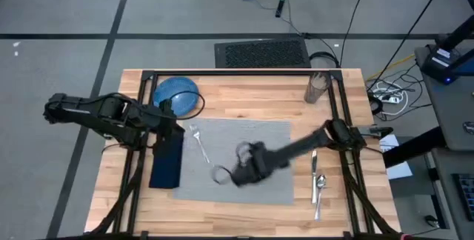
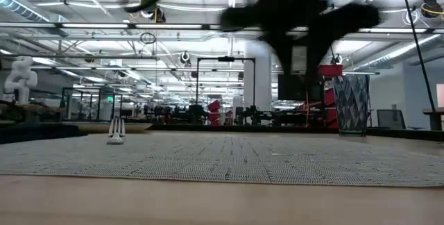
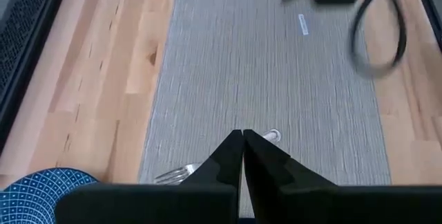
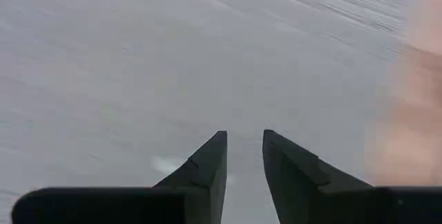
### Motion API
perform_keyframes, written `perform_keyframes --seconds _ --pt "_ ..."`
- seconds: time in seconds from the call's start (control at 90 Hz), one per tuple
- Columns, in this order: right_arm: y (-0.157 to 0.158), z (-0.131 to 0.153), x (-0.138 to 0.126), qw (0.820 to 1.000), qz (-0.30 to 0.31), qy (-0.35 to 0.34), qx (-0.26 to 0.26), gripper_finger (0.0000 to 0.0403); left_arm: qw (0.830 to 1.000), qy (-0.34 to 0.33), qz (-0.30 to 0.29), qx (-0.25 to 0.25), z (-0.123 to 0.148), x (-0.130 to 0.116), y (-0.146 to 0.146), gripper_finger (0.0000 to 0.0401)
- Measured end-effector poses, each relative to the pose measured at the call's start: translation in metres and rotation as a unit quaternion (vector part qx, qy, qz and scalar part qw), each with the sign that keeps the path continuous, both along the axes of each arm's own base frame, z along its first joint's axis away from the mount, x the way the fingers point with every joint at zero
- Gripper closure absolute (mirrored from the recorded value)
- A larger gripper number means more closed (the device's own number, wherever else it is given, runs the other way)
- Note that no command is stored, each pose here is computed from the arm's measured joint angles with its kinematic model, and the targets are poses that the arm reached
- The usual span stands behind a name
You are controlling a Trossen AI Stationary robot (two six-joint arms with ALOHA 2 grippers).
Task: Set table place
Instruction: Put the silver knife on the right side of the gray placemat
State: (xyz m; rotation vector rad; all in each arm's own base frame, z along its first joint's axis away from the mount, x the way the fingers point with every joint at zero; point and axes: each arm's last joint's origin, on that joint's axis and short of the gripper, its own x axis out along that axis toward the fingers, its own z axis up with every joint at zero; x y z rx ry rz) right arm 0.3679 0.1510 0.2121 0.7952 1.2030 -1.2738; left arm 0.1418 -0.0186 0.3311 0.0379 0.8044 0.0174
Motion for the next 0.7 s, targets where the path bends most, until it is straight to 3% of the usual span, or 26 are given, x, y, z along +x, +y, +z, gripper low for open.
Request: perform_keyframes --seconds 0.067,0.311,0.4,0.489,0.6,0.7 --pt "0.019 0.003 -0.018 0.999 -0.027 0.032 -0.01 0.0333 1.0 0.0 -0.006 0.006 0.0 0.0 0.0 0.0401" --pt "0.071 -0.017 -0.071 0.985 -0.169 0.01 0.018 0.0397 0.999 0.002 -0.028 0.027 -0.001 0.002 0.0 0.0401" --pt "0.082 -0.019 -0.082 0.985 -0.164 -0.008 0.055 0.0394 0.999 0.003 -0.027 0.026 -0.001 0.002 0.0 0.0401" --pt "0.082 -0.016 -0.091 0.987 -0.152 -0.028 0.05 0.038 0.999 0.003 -0.028 0.022 -0.001 0.002 -0.001 0.0401" --pt "0.069 -0.006 -0.101 0.986 -0.145 -0.081 0.025 0.0366 0.999 0.003 -0.032 0.017 -0.001 0.002 -0.001 0.0401" --pt "0.051 -0.005 -0.112 0.979 -0.147 -0.136 0.041 0.0363 0.999 0.003 -0.035 0.014 -0.001 0.002 -0.001 0.0401"
